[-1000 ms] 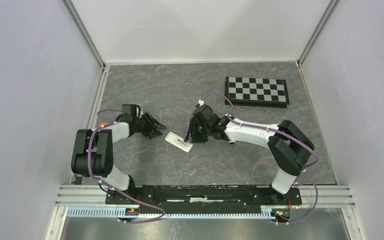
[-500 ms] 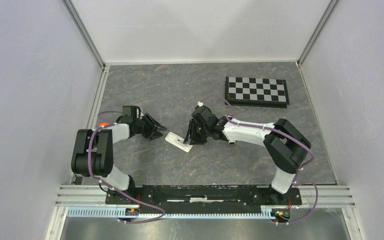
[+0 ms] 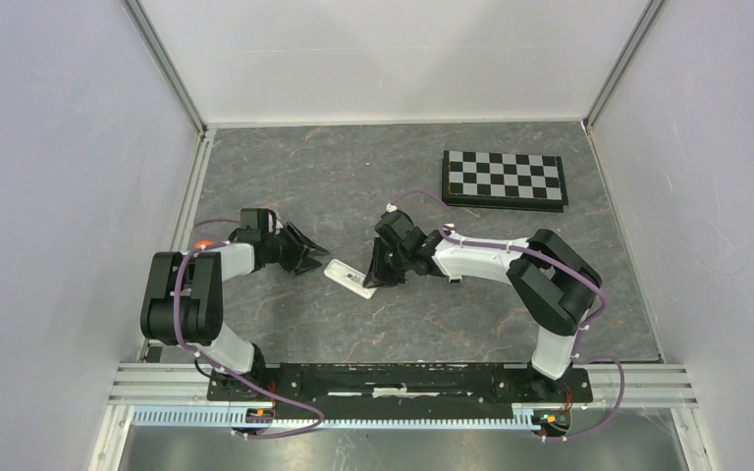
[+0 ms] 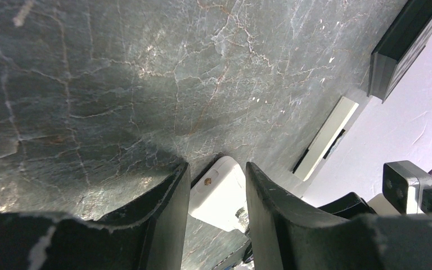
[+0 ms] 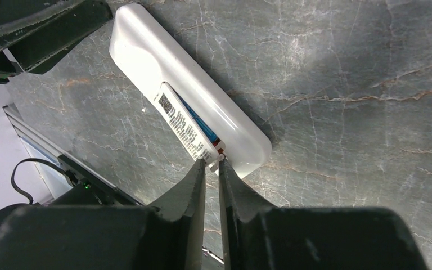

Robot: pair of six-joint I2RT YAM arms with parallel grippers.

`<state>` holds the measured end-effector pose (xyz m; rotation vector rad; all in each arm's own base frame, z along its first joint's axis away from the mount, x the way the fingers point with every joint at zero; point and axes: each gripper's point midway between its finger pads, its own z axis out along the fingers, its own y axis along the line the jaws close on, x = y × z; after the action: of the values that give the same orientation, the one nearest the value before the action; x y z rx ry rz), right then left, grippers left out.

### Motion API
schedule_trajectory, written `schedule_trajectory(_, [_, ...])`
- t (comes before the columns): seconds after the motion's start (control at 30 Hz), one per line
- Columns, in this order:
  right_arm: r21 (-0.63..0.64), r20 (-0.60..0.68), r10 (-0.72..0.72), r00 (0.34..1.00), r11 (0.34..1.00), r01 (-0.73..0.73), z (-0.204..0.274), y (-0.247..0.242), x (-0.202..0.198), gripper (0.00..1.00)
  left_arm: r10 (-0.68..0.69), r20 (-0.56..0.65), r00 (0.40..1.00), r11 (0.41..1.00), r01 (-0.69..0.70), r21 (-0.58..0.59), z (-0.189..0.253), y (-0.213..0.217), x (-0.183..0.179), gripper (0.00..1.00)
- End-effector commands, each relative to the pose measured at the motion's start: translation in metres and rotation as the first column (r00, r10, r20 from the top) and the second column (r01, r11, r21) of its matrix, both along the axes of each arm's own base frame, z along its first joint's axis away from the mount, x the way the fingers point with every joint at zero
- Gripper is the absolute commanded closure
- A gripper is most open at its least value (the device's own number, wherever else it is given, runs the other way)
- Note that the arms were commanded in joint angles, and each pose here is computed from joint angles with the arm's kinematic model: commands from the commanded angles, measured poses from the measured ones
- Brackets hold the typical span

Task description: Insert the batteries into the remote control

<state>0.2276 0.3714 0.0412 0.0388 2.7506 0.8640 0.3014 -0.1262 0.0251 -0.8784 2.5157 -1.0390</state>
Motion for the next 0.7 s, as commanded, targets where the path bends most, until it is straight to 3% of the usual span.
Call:
schedule_trajectory(0.0, [0.039, 0.020, 0.000, 1.000, 0.999, -0.001, 0.010, 0.014, 0.008, 0.84, 0.001, -0.033, 0.999, 1.000, -0.002, -0.016, -0.007, -0.002, -0.006, 0.52])
schedule_trajectory(0.37, [0.065, -0.055, -0.025, 0.998, 0.997, 0.029, 0.003, 0.015, -0.002, 0.87, 0.001, -0.041, 0.999, 1.000, -0.002, -0.021, -0.009, -0.003, -0.009, 0.53])
schedule_trajectory(0.5, [0.040, -0.010, -0.042, 0.999, 0.998, 0.042, 0.012, 0.010, 0.006, 0.80, 0.010, -0.027, 1.000, 1.000, -0.010, -0.006, -0.006, 0.000, -0.004, 0.53])
schedule_trajectory(0.67, [0.042, 0.046, -0.052, 0.998, 0.998, 0.051, 0.027, 0.005, 0.014, 0.64, 0.013, -0.020, 1.000, 1.000, -0.013, 0.006, -0.004, 0.002, -0.001, 0.53])
